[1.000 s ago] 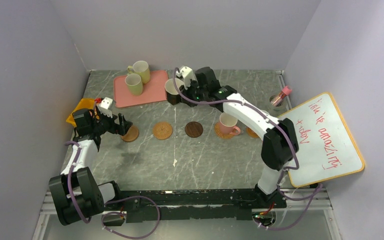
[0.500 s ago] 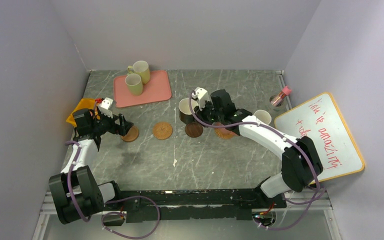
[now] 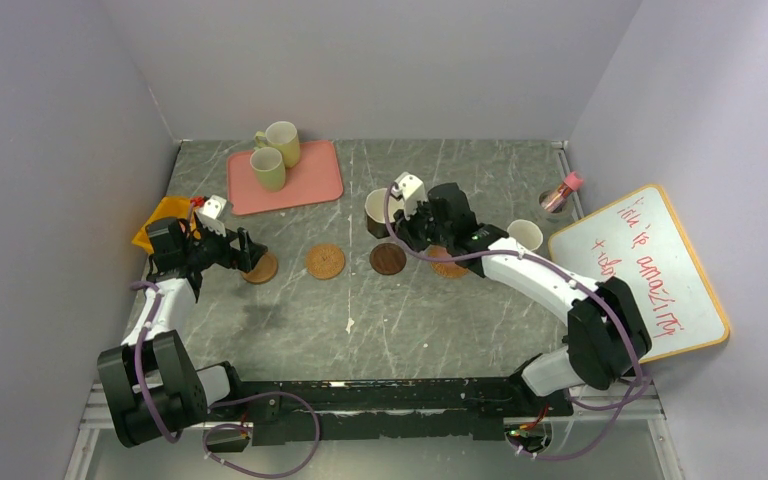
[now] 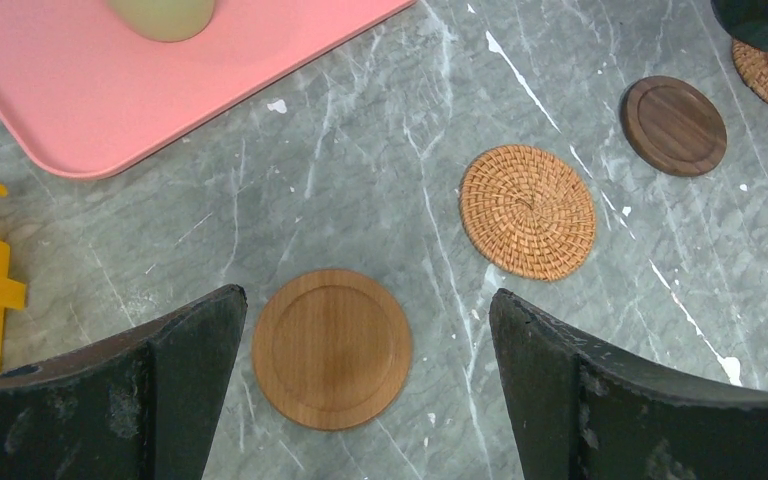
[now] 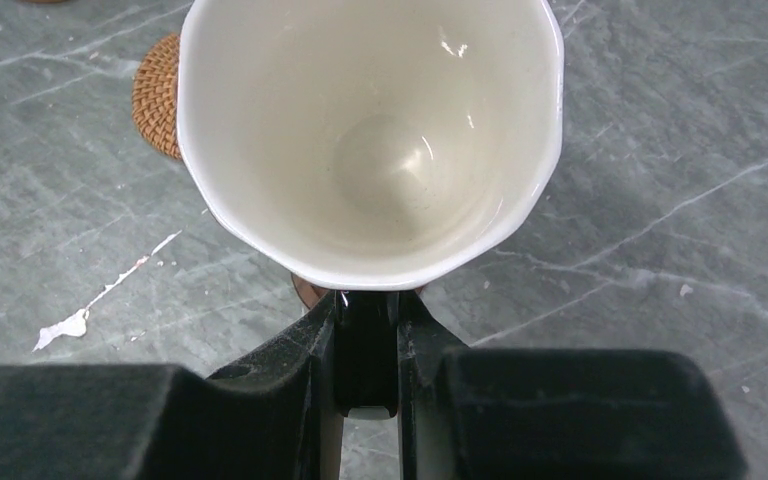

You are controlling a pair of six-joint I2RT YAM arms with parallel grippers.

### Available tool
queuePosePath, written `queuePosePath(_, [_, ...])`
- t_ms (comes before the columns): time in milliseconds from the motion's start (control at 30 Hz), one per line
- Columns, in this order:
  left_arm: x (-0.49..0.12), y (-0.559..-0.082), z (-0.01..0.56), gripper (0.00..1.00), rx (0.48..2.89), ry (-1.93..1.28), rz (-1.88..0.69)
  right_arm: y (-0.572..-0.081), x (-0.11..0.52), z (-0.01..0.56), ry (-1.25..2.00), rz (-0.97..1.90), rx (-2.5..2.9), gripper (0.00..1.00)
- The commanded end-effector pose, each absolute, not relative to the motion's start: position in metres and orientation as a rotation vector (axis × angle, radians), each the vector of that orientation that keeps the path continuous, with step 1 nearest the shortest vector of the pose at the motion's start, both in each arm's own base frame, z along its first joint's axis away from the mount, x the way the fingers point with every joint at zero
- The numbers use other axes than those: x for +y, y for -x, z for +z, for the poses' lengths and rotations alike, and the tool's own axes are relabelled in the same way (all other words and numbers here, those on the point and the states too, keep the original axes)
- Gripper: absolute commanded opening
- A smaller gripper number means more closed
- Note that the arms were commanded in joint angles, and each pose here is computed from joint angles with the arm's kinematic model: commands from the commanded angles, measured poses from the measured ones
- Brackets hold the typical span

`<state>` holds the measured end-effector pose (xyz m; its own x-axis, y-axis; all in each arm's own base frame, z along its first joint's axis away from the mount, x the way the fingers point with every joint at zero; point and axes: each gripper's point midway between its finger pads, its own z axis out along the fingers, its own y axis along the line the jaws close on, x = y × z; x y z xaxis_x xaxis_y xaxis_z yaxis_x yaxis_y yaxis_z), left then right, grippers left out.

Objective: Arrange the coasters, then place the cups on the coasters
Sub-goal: Place the cup on the coaster.

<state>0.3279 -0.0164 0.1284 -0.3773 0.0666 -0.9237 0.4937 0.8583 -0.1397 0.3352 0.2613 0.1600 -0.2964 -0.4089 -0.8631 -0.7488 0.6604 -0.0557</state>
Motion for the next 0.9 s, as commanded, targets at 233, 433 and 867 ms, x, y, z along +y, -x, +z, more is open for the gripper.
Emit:
queuePosePath(233, [-0.019, -0.329, 0.129, 0.96, 1.896, -0.463, -0.499, -0.351, 0.267, 0.199, 0.847, 0.449, 1.759, 0.00])
queuePosePath(433, [-0.019, -0.330, 0.127, 0.96, 1.899, -0.462, -0.505, -0.343, 0.262, 0.190, 0.855, 0.445, 1.709, 0.00])
queuePosePath(867, [-0.020, -0.328, 0.129, 0.96, 1.892, -0.472, -0.503, -0.352, 0.249, 0.154, 0.890, 0.503, 1.825, 0.00])
